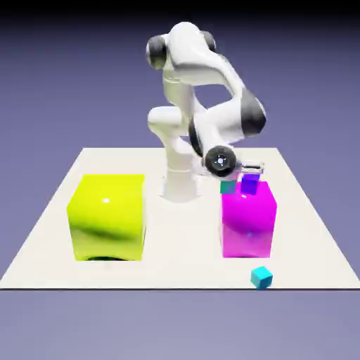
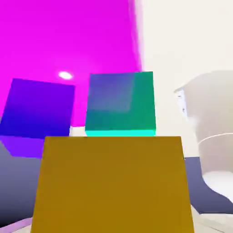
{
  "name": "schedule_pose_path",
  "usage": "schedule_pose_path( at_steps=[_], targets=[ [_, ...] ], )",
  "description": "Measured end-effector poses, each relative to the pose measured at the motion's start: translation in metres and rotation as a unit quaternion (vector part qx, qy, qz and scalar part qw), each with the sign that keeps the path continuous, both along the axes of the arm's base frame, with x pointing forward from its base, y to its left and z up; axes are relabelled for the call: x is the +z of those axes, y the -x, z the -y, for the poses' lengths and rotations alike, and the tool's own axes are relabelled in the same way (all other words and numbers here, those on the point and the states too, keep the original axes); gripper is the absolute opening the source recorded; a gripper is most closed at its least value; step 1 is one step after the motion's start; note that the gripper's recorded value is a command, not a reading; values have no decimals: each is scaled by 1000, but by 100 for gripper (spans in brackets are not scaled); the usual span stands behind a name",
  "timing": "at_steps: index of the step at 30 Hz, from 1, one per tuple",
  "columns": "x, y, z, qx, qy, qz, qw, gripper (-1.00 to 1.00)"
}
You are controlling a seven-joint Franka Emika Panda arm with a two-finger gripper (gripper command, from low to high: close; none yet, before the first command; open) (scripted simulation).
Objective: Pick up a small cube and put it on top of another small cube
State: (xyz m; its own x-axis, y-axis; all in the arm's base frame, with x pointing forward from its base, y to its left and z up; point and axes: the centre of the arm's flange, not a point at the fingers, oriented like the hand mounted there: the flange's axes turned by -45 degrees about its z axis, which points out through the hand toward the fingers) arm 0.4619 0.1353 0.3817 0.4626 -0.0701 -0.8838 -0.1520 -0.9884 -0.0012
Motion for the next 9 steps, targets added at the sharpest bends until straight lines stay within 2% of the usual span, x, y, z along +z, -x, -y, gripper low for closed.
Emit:
schedule_pose_path(
  at_steps=[5, 6, 9],
  targets=[
    [-38, 37, -6, 0, 0, 0, 1000, -100],
    [-43, 44, -7, 0, 0, 0, 1000, 100],
    [-36, 36, -6, 0, 0, 0, 1000, 100]
  ],
)
